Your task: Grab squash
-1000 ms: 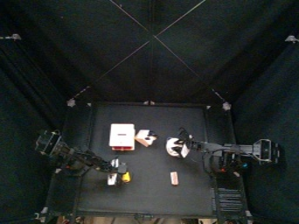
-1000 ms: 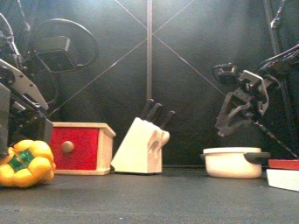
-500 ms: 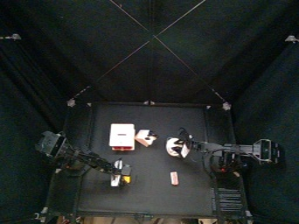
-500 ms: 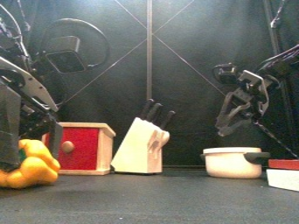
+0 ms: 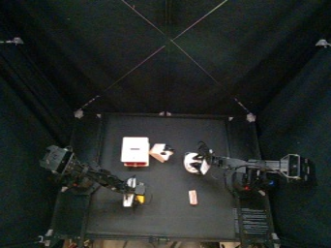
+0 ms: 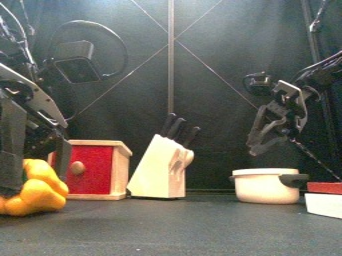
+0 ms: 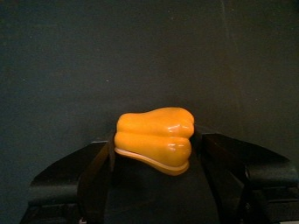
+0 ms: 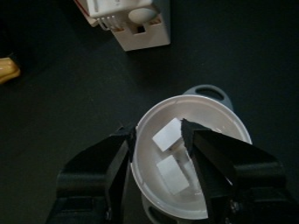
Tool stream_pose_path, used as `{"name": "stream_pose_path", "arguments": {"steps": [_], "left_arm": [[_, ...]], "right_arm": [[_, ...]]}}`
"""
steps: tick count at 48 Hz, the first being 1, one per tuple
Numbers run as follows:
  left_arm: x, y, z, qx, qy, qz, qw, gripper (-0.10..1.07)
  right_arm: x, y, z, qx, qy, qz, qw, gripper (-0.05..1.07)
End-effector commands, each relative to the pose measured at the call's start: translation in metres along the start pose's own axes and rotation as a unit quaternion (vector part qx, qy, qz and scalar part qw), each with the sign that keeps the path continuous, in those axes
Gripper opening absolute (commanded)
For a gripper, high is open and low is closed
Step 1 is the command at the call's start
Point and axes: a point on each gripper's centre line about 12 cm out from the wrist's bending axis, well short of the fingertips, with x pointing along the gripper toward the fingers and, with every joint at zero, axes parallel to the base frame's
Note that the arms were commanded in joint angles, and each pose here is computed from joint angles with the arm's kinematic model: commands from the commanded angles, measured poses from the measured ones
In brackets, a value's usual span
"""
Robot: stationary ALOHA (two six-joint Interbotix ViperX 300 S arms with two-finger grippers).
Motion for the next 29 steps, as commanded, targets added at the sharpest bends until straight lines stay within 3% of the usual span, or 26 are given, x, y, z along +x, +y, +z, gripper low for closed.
{"name": "stream_pose_path", "arguments": {"steps": [1, 29], "left_arm": [[-0.007, -0.004, 0.014, 0.004, -0.022, -0.006, 0.9997, 0.82], [-0.018, -0.007, 0.027, 0.017, -0.046, -0.012, 0.9987, 0.82]], "right_arm": [[-0.001, 0.004, 0.010, 0.001, -0.016, 0.007, 0.9998, 0.82], [-0.001, 0.004, 0.011, 0.003, -0.017, 0.007, 0.9998, 0.82]]}}
